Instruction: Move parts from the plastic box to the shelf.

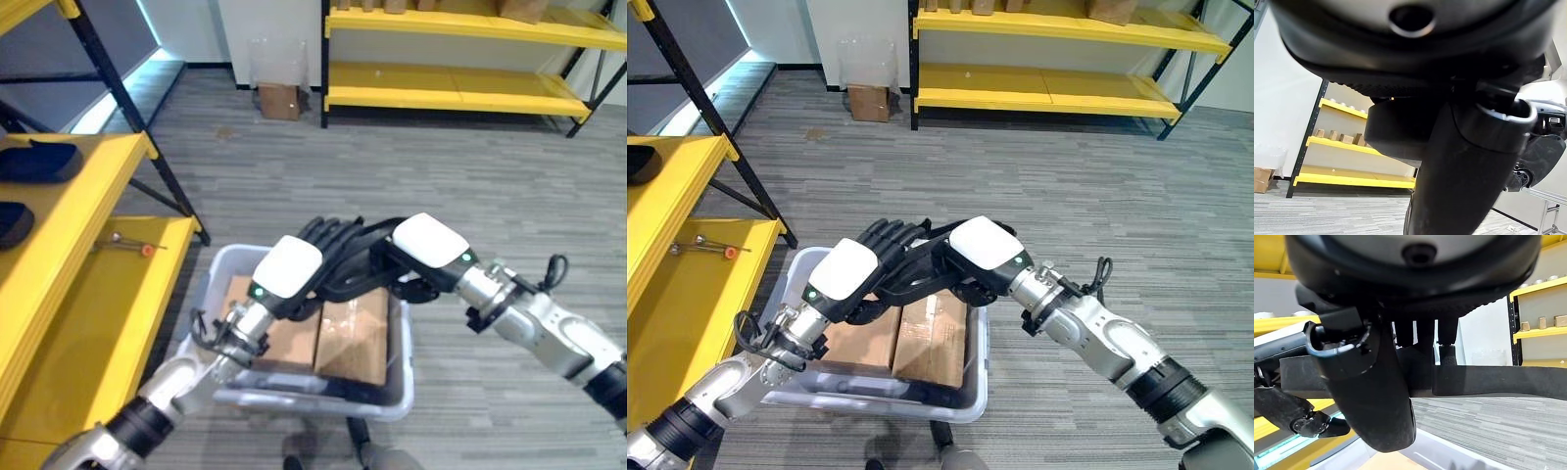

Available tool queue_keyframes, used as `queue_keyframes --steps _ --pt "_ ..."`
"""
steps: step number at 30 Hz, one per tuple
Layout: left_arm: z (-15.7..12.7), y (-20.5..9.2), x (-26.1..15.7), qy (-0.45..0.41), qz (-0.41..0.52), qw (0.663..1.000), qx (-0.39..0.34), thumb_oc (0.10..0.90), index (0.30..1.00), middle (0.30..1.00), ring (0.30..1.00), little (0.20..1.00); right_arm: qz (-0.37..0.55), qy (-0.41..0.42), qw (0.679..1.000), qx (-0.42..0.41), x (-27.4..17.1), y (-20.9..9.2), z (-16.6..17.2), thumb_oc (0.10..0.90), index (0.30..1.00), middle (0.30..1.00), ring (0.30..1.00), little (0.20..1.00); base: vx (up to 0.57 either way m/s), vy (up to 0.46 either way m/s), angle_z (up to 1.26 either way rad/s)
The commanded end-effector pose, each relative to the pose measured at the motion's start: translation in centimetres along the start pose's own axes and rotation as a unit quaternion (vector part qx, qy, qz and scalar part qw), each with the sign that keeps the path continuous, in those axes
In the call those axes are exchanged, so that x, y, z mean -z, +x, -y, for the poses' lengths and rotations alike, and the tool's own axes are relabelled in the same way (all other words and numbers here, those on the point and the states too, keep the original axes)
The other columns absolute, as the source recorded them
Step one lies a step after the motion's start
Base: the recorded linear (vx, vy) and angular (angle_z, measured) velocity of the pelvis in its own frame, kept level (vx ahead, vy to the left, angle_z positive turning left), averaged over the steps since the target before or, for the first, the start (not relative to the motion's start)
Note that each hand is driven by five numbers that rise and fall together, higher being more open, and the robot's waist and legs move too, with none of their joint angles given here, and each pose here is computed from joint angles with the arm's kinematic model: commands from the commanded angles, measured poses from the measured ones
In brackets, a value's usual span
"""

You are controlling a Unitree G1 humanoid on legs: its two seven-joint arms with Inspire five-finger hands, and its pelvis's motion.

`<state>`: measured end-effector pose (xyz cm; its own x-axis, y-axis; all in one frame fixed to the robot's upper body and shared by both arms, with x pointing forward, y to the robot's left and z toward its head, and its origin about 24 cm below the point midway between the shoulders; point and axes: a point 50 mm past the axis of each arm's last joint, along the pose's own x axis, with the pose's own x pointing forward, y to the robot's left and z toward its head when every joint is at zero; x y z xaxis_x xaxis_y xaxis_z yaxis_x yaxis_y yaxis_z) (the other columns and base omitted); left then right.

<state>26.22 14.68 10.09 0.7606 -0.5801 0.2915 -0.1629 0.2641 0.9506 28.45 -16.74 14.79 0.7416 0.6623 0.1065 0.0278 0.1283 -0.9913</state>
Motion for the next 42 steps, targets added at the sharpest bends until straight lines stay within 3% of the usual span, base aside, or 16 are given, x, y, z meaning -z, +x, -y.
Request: queue_keyframes --steps 1,5,6,7,8,32,34,42 --pt "-2.3 3.2 -1.2 0.022 0.071 0.996 -0.05 0.9 1.0 1.0 1.0 1.0 0.101 0.0 0.983 0.155 -3.0 3.1 7.0 0.4 0.3 0.3 0.3 0.3 0.0 0.0 0.0" --pt "-2.3 3.2 -1.2 0.021 0.073 0.996 -0.048 0.9 1.0 1.0 1.0 1.0 0.112 0.01 0.98 0.164 -3.5 3.3 7.3 0.4 0.3 0.3 0.3 0.3 0.0 0.0 0.0" --pt "-2.2 3.2 -1.3 0.021 0.074 0.996 -0.047 0.849 0.929 0.929 0.929 0.929 0.113 0.011 0.98 0.164 -3.6 3.3 7.3 0.4 0.3 0.3 0.3 0.3 0.0 0.0 0.0" --pt "-2.2 3.2 -1.2 0.02 0.073 0.996 -0.044 0.484 0.418 0.418 0.418 0.418 0.112 0.014 0.98 0.162 -3.5 3.3 7.3 0.4 0.3 0.3 0.3 0.3 0.0 0.0 0.0" --pt "-2.2 3.2 -1.2 0.02 0.073 0.996 -0.045 0.4 0.3 0.3 0.3 0.3 0.113 0.016 0.98 0.162 -3.6 3.3 7.2 0.4 0.3 0.3 0.3 0.3 0.0 0.0 0.0" --pt "-1.8 3.0 -1.1 -0.003 0.056 0.998 -0.041 0.4 0.3 0.3 0.3 0.3 0.1 0.031 0.979 0.175 -3.4 3.3 6.9 0.4 0.3 0.3 0.3 0.3 0.0 0.0 0.0" --pt "-1.9 2.9 -0.9 -0.005 0.049 0.998 -0.044 0.4 0.3 0.3 0.3 0.3 0.088 0.042 0.978 0.186 -3.1 3.0 6.8 0.9 1.0 1.0 1.0 1.0 0.0 0.0 0.0" --pt "-2.0 2.2 0.0 -0.002 0.021 0.999 -0.05 0.4 0.3 0.3 0.3 0.3 0.07 0.058 0.968 0.232 -2.9 0.7 7.3 0.9 1.0 1.0 1.0 1.0 0.0 0.0 0.0"
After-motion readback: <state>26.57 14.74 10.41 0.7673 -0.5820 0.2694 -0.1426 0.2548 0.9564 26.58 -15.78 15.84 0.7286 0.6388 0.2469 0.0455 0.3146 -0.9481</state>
